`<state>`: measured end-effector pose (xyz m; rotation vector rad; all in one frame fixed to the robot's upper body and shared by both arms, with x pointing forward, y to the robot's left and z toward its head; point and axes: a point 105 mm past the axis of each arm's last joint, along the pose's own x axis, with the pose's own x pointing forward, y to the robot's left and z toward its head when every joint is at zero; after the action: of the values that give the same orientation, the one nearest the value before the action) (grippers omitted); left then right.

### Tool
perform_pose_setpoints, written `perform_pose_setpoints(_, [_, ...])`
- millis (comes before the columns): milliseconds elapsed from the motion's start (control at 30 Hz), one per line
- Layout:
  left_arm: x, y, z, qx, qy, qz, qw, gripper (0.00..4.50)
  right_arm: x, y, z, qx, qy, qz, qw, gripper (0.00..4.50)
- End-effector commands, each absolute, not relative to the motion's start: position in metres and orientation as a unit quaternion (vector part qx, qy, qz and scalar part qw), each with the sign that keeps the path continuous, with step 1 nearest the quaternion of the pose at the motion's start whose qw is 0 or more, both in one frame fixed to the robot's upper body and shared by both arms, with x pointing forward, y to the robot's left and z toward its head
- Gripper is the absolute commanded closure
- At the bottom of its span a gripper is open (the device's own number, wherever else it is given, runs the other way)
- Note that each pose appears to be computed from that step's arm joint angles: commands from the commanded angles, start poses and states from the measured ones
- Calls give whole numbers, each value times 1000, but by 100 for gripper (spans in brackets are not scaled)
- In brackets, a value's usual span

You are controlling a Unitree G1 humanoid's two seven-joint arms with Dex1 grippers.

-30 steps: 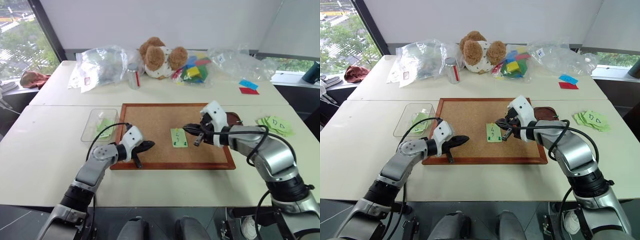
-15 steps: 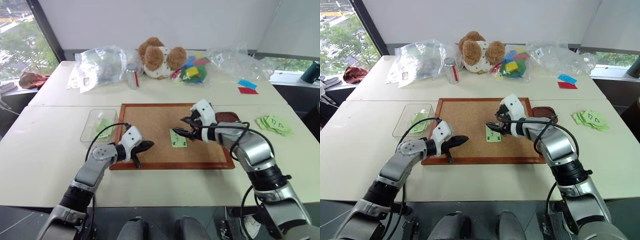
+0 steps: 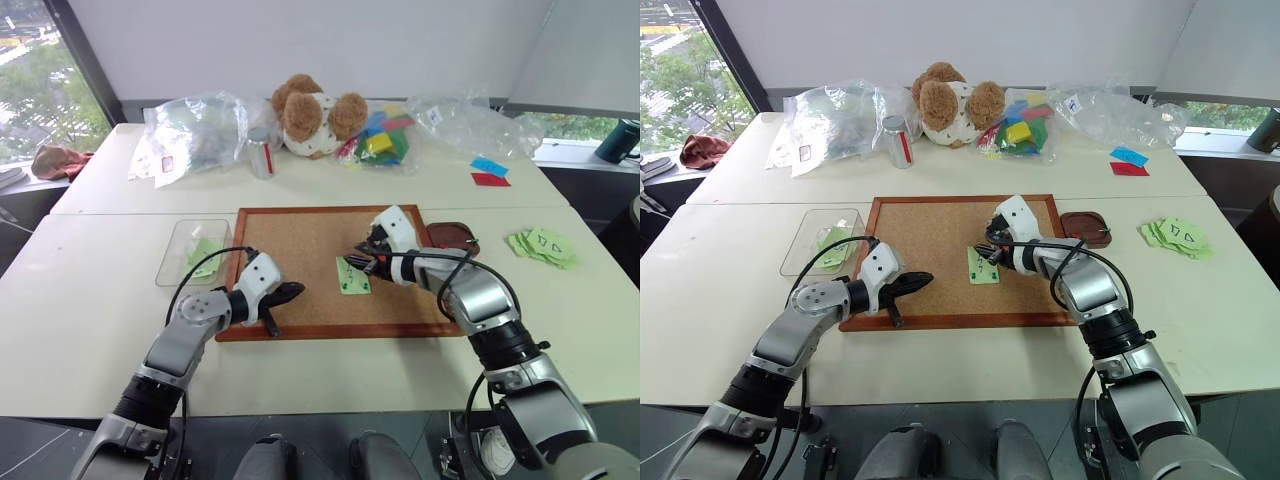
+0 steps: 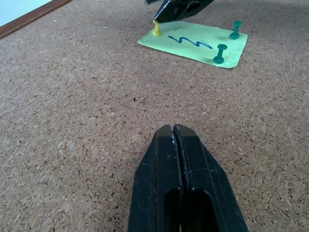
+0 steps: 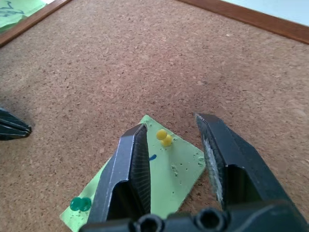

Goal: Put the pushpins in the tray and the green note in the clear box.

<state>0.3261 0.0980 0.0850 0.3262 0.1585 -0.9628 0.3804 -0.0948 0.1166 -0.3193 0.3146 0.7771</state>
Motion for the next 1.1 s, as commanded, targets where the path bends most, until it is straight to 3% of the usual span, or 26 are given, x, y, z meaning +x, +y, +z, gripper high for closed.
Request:
perform_pose_setpoints(33, [324, 101, 82, 158, 82, -454, 873, 450, 383, -88, 128, -161, 130, 386, 899, 283])
perform_pose_setpoints(333, [320, 102, 79, 160, 86, -455, 872, 450, 384, -88, 119, -159, 139, 386, 898, 283])
perform_pose_setpoints(433, [320, 103, 79, 160, 88, -454, 872, 450, 384, -87, 120, -157, 136, 388, 898, 362])
perform_pose_setpoints(500, [319, 105, 76, 162, 96, -454, 871, 450, 383, -86, 123, -156, 131, 389, 898, 446])
perform_pose_setpoints(1100, [308, 108, 51, 153, 149, -464, 860, 450, 374, -103, 180, -144, 76, 356, 920, 446])
